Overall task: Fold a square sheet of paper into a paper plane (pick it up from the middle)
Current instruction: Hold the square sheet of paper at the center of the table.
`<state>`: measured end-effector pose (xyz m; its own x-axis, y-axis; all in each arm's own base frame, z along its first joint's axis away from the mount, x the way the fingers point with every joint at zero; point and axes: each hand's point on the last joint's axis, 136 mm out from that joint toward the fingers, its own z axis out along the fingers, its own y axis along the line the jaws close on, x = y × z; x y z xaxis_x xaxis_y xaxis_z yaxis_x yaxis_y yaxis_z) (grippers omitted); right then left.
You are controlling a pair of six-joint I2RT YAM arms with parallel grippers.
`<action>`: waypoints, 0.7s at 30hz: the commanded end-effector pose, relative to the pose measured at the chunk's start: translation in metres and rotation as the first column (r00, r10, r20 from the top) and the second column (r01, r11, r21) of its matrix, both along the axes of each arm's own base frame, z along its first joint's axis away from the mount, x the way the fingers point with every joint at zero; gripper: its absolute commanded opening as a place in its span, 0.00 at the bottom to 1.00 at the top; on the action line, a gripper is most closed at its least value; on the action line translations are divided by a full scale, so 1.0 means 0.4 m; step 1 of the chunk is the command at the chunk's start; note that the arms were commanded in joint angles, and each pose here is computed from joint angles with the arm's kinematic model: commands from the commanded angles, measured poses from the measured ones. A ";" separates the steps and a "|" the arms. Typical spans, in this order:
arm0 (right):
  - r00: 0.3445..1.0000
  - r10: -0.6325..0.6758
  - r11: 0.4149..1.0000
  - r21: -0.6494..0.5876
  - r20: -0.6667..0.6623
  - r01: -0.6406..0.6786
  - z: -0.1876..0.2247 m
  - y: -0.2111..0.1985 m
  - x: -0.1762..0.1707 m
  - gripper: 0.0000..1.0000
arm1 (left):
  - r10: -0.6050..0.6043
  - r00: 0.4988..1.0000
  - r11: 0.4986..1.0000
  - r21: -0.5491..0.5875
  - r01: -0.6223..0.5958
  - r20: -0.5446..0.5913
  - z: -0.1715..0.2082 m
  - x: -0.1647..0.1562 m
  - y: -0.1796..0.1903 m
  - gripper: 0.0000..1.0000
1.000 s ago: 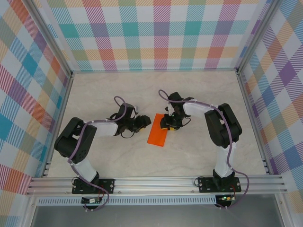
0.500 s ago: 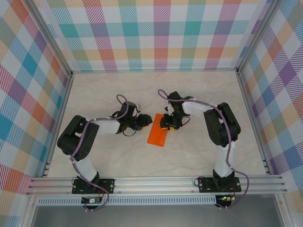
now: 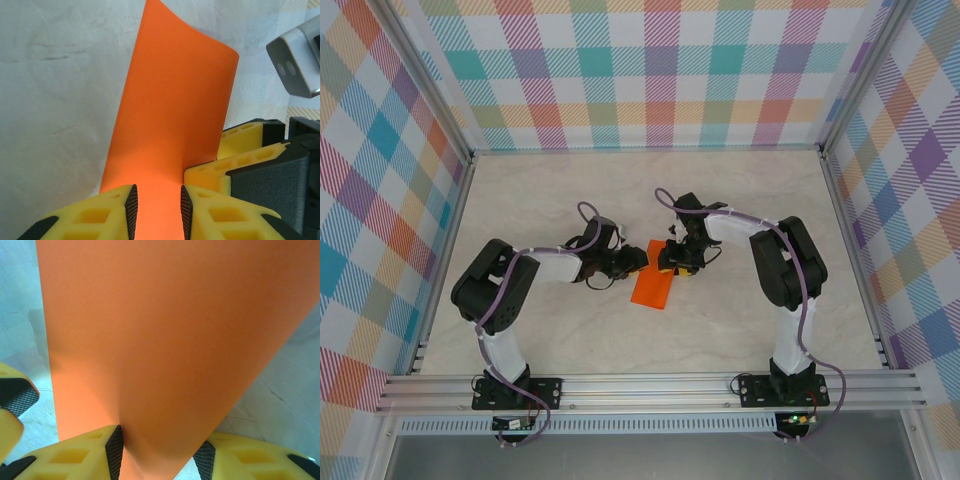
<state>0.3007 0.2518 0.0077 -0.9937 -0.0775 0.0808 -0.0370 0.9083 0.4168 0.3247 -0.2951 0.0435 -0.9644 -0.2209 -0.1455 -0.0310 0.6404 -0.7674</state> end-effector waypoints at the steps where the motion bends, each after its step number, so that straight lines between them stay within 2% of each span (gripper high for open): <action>1: 0.996 -0.010 0.969 -0.248 -0.092 -0.013 -0.196 -0.115 -0.065 0.47 | -0.055 0.998 0.998 -0.025 0.056 0.026 0.018 -0.004 -0.040 0.29; 10: 0.995 -0.011 0.967 -0.253 -0.094 -0.013 -0.202 -0.118 -0.067 0.47 | -0.102 0.995 0.995 0.003 0.102 -0.007 -0.008 -0.019 -0.057 0.23; 21: 0.995 -0.014 0.968 -0.252 -0.096 -0.011 -0.204 -0.119 -0.070 0.47 | -0.115 0.986 0.985 0.117 0.129 -0.117 -0.093 -0.052 -0.025 0.17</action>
<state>0.3006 0.2518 0.0073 -0.9937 -0.0775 0.0815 -0.0367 0.9084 0.4165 0.3186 -0.3094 0.0247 -0.9858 -0.1301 -0.1062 -0.0114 0.6828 -0.7305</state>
